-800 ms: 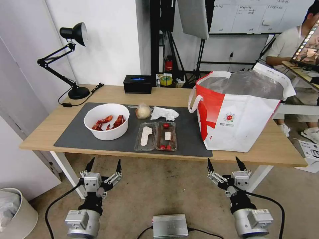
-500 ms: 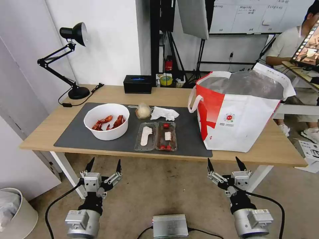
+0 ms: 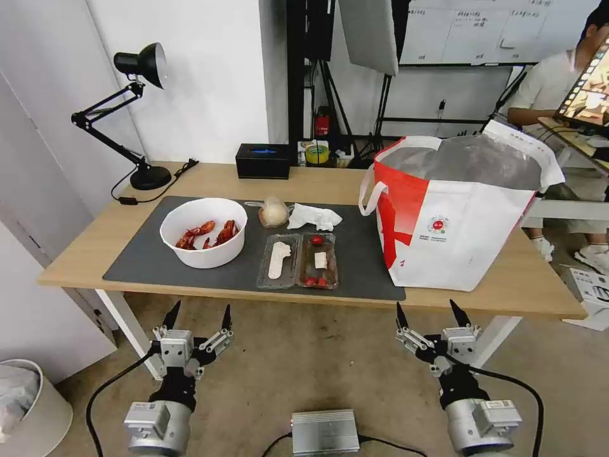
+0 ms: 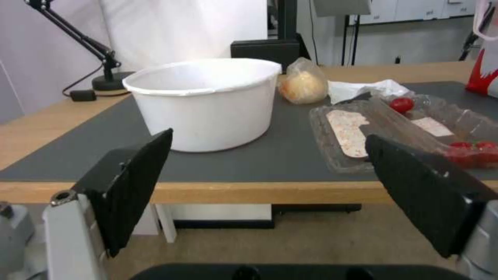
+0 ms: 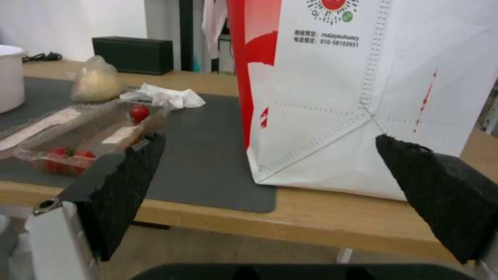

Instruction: Pick up the trash from the table and place it into the takeout bag.

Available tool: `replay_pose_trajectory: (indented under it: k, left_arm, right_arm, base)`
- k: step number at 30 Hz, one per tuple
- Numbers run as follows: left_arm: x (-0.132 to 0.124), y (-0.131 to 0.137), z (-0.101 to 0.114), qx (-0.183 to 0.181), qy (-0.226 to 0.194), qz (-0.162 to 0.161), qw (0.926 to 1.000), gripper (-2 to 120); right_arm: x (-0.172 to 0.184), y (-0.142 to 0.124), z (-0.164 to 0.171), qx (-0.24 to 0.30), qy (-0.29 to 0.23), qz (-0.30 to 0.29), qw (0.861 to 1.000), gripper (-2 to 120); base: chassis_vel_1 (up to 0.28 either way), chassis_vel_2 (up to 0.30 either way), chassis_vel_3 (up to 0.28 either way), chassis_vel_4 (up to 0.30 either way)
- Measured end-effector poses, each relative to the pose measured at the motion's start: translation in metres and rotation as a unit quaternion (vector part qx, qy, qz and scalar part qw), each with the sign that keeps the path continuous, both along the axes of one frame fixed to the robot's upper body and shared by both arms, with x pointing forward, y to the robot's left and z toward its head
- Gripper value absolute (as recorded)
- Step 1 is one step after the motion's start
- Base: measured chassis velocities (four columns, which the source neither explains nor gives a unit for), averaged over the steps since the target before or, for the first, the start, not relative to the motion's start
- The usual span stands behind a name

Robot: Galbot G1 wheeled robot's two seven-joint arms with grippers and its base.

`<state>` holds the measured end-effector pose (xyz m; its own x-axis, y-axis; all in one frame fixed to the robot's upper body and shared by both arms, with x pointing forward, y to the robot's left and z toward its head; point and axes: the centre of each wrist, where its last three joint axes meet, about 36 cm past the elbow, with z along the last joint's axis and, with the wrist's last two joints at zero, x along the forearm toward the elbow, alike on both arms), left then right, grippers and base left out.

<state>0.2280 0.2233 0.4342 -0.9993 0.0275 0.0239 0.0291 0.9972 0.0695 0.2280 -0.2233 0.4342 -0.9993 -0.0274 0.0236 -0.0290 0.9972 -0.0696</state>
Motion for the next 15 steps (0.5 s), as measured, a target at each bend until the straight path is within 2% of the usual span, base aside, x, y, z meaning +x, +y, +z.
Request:
replay_pose_trajectory:
  k: [7, 8, 10, 11, 12, 15]
  left_arm:
    - [0.001, -0.002, -0.001, -0.003, 0.002, 0.0, 1.0, 100]
    - [0.003, -0.011, -0.004, -0.016, 0.016, 0.003, 0.9997, 100]
    - [0.011, -0.048, -0.017, -0.065, 0.067, -0.002, 0.9956, 100]
    - [0.011, -0.048, -0.017, -0.065, 0.067, -0.002, 0.9956, 100]
    - [0.013, -0.06, -0.02, -0.08, 0.081, -0.006, 0.9935, 100]
    - [0.014, -0.066, -0.022, -0.085, 0.075, -0.006, 0.9936, 100]
  right_arm:
    - [0.0, 0.0, 0.0, 0.0, 0.0, 0.001, 1.0, 100]
    - [0.002, -0.001, -0.002, -0.002, 0.0, 0.003, 1.0, 100]
    - [0.016, -0.007, -0.021, -0.022, 0.0, 0.034, 0.999, 100]
    - [0.016, -0.007, -0.021, -0.022, 0.0, 0.034, 0.999, 100]
    - [0.026, -0.012, -0.033, -0.037, 0.0, 0.054, 0.998, 100]
    - [0.041, -0.019, -0.047, -0.057, -0.012, 0.085, 0.995, 100]
  base:
    - [0.0, 0.0, 0.0, 0.0]
    - [0.0, 0.0, 0.0, 0.0]
    - [0.0, 0.0, 0.0, 0.0]
    - [0.0, 0.0, 0.0, 0.0]
    - [0.0, 0.0, 0.0, 0.0]
    - [0.0, 0.0, 0.0, 0.0]
